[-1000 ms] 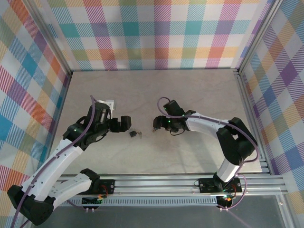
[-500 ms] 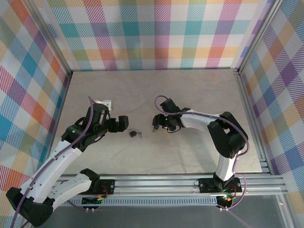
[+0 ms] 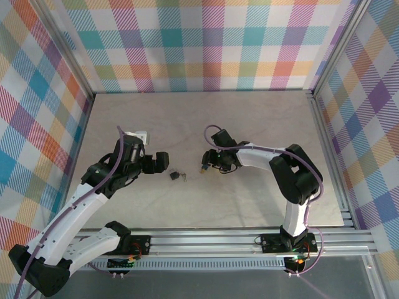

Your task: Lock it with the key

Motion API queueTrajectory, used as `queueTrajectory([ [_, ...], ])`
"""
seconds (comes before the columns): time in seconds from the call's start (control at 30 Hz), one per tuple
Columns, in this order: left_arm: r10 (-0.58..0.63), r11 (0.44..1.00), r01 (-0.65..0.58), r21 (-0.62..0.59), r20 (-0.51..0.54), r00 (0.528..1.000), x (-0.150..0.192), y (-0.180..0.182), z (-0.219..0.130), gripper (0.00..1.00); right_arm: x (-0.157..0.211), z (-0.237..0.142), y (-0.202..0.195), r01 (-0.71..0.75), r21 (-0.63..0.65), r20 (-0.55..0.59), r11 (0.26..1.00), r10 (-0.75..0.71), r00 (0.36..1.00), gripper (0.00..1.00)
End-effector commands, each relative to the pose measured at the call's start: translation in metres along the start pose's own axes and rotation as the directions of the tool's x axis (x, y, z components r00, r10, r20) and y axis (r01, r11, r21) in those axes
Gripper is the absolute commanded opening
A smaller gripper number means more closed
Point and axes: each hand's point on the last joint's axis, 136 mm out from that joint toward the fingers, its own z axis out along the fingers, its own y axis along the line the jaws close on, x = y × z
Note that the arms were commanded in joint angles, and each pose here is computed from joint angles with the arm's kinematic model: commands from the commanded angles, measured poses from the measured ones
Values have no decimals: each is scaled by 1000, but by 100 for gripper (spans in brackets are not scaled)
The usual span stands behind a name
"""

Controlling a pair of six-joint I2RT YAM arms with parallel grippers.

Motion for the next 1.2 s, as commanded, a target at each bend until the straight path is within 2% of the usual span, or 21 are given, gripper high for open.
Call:
queueTrajectory([
  [0.0, 25, 1000, -25, 4, -25, 999, 5, -1, 0, 100, -9, 16, 9, 2, -53, 8, 999, -2, 1000, 54],
  [0.3, 26, 999, -26, 19, -50, 998, 8, -5, 4, 100, -7, 25, 17, 18, -94, -19, 995, -20, 1000, 41],
  [0.5, -30, 998, 34, 59, -77, 997, 10, -21, 3, 100, -7, 27, 20, 28, -115, -22, 993, -30, 999, 35],
  [0.63, -41, 997, 50, 55, -148, 988, 22, -33, 10, 100, -7, 26, 22, 44, -128, -13, 991, -46, 999, 32],
  [0.7, -59, 993, 77, 91, -180, 982, 30, -44, 15, 100, -7, 26, 22, 56, -129, -9, 990, -58, 998, 29],
  [0.93, -75, 990, 98, 98, -214, 974, 55, -55, 32, 100, -7, 26, 23, 69, -151, -2, 986, -70, 998, 24],
  [1.17, -86, 987, 113, 115, -215, 973, 63, -62, 42, 100, -4, 30, 20, 76, -157, -3, 985, -77, 997, 20],
])
